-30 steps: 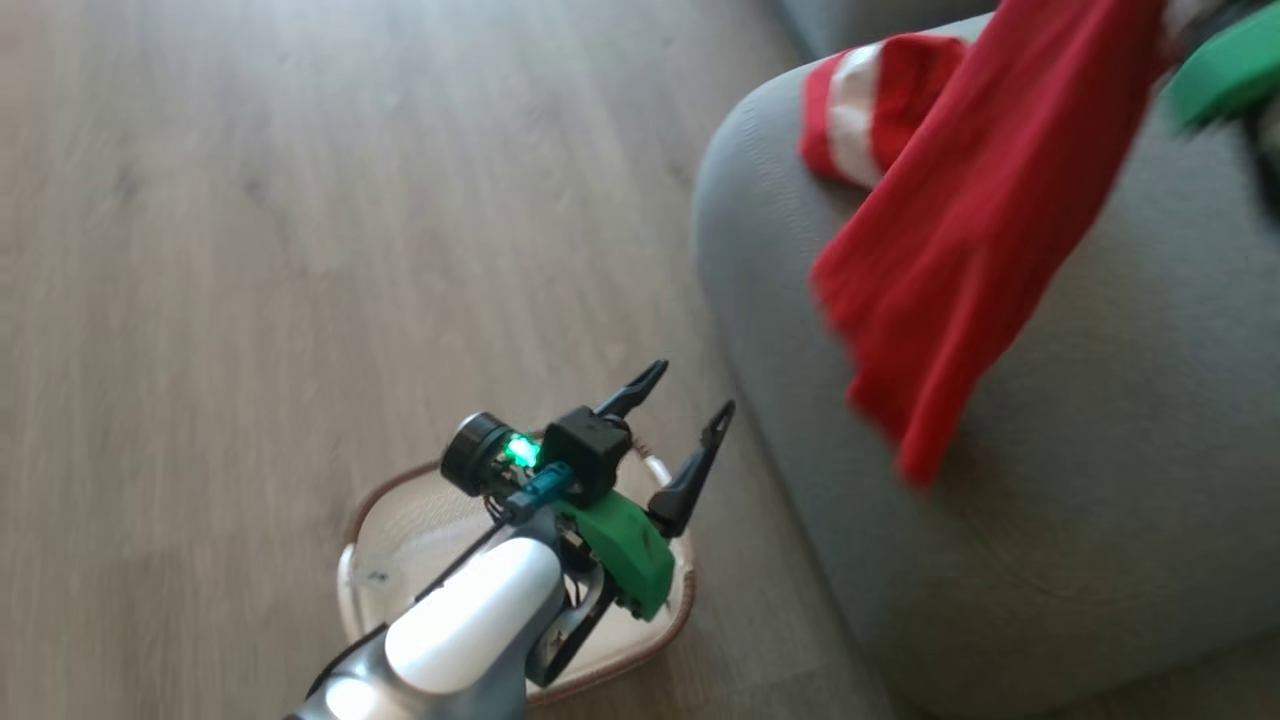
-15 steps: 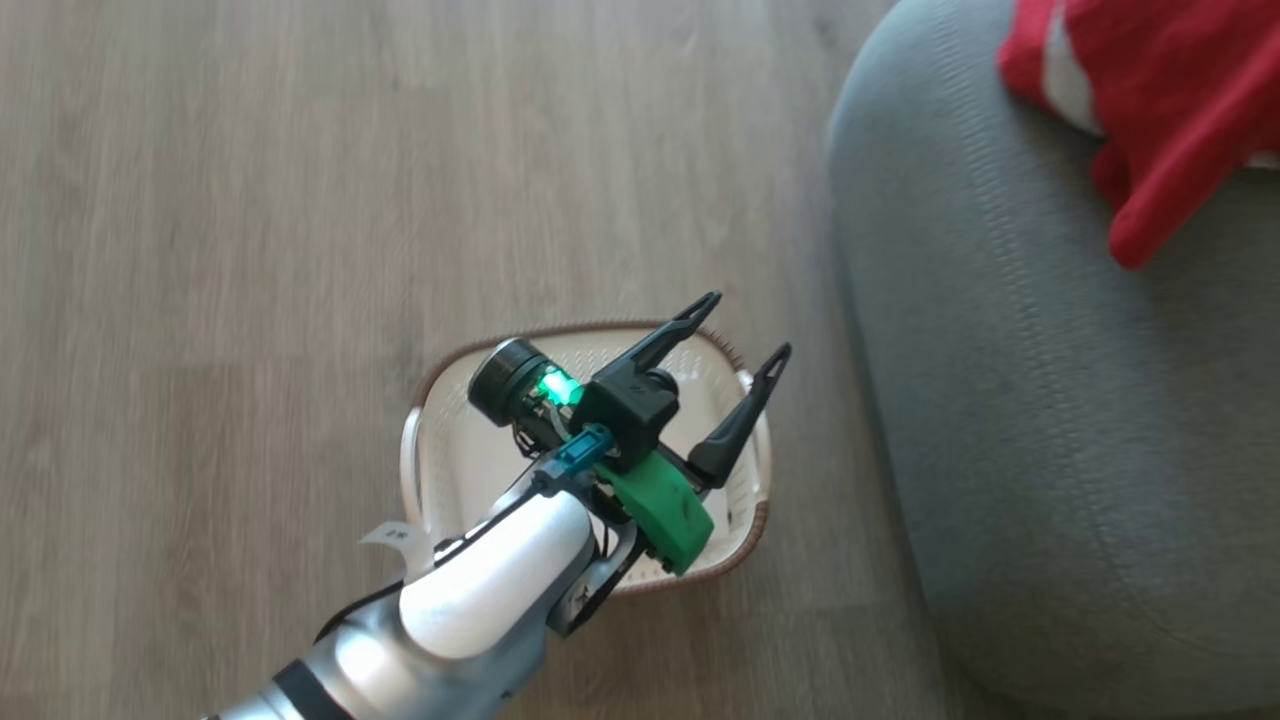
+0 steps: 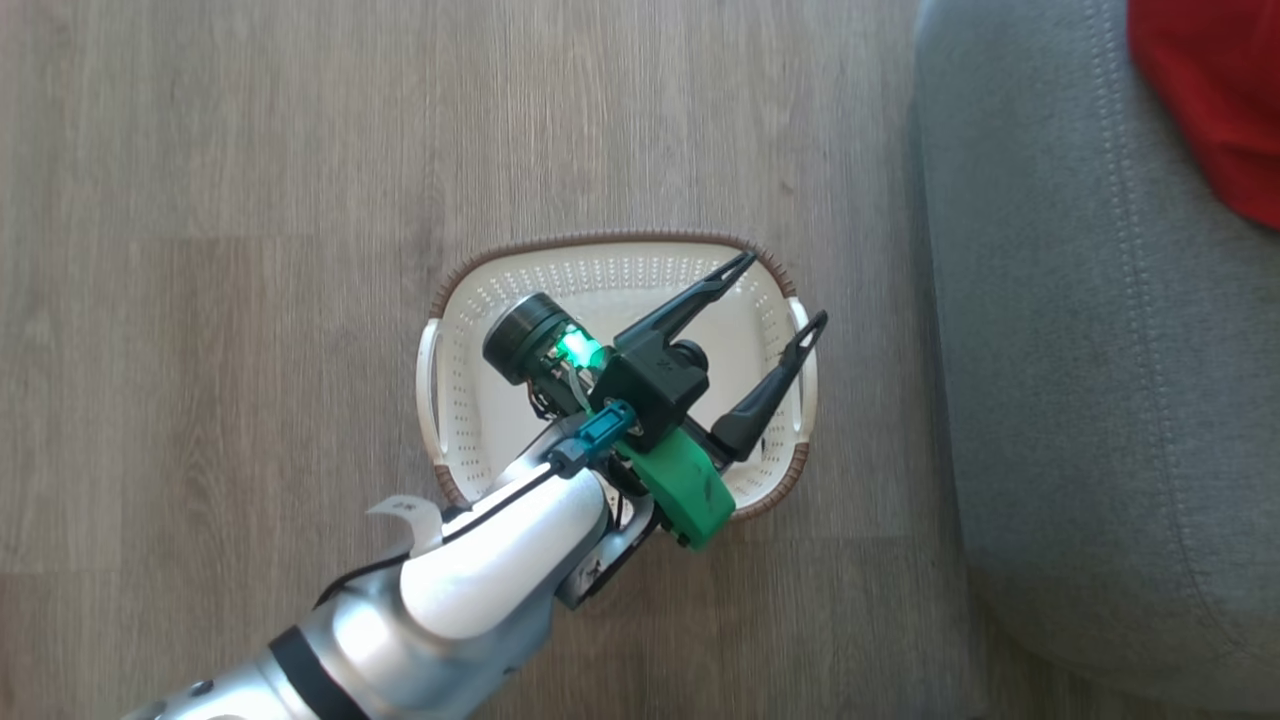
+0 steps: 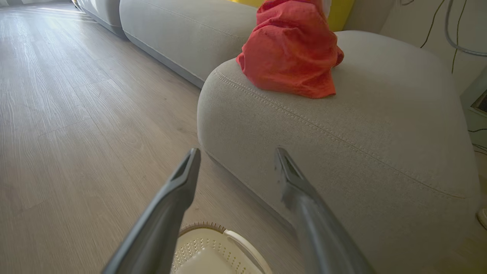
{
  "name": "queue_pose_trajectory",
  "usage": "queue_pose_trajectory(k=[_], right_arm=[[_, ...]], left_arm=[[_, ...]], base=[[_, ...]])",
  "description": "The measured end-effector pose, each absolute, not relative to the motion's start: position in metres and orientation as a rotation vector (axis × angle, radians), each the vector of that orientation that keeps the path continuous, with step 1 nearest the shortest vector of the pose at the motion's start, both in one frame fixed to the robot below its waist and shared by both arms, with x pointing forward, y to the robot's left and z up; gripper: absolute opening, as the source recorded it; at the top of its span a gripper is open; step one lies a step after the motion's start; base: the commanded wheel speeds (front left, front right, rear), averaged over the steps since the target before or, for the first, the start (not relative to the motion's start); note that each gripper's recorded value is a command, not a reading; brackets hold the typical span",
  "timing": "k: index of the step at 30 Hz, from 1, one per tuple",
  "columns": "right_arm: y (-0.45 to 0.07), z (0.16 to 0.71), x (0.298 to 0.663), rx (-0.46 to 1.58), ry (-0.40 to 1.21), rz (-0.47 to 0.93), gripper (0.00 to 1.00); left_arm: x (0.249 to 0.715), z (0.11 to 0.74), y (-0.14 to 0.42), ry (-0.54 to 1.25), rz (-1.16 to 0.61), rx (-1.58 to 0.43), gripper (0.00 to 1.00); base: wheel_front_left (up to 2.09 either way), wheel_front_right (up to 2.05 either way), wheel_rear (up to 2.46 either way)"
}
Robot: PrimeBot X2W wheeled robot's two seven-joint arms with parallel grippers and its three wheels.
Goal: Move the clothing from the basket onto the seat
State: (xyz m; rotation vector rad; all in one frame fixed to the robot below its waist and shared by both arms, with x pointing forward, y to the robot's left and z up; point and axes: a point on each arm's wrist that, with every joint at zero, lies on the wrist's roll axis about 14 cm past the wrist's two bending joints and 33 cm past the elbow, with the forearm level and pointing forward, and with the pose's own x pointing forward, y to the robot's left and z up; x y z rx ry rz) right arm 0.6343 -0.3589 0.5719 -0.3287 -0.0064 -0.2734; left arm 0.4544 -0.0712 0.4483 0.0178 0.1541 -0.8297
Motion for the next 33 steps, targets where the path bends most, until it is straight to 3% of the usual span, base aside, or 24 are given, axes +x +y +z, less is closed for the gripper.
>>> queue_pose_trajectory(k=[1, 4, 11, 12, 14, 15, 16, 17, 33], right_arm=[[-0.358, 0.532, 0.627, -0.318, 0.083, -0.271, 0.00], [-0.362, 0.490, 0.612, -0.311, 0.186, -0.278, 0.00], [-0.373, 0.470, 0.598, -0.309, 0.245, -0.318, 0.00], [-0.372, 0.468, 0.597, -0.303, 0.251, -0.320, 0.06], [-0.371, 0.461, 0.592, -0.299, 0.268, -0.318, 0.45], [-0.371, 0.457, 0.589, -0.297, 0.280, -0.317, 0.74], [-0.371, 0.455, 0.586, -0.292, 0.286, -0.318, 0.91], [-0.370, 0.452, 0.582, -0.287, 0.293, -0.317, 1.00], [-0.379, 0.467, 0.525, -0.253, 0.294, -0.338, 1.00]], left_arm=[[0.456, 0.442, -0.070, 0.167, -0.828, 0.017, 1.00], [0.456, 0.439, -0.069, 0.174, -0.828, 0.016, 1.00], [0.458, 0.433, -0.068, 0.184, -0.826, 0.020, 1.00], [0.458, 0.433, -0.069, 0.185, -0.828, 0.020, 1.00], [0.458, 0.433, -0.071, 0.183, -0.832, 0.020, 1.00], [0.458, 0.433, -0.071, 0.182, -0.832, 0.022, 1.00], [0.458, 0.433, -0.071, 0.181, -0.829, 0.022, 1.00], [0.459, 0.434, -0.071, 0.178, -0.825, 0.025, 1.00], [0.458, 0.478, -0.075, 0.077, -0.793, 0.002, 1.00]], base=[[0.00, 0.00, 0.00], [0.00, 0.00, 0.00], [0.00, 0.00, 0.00], [0.00, 0.00, 0.00], [0.00, 0.00, 0.00], [0.00, 0.00, 0.00], [0.00, 0.00, 0.00], [0.00, 0.00, 0.00], [0.00, 0.00, 0.00]])
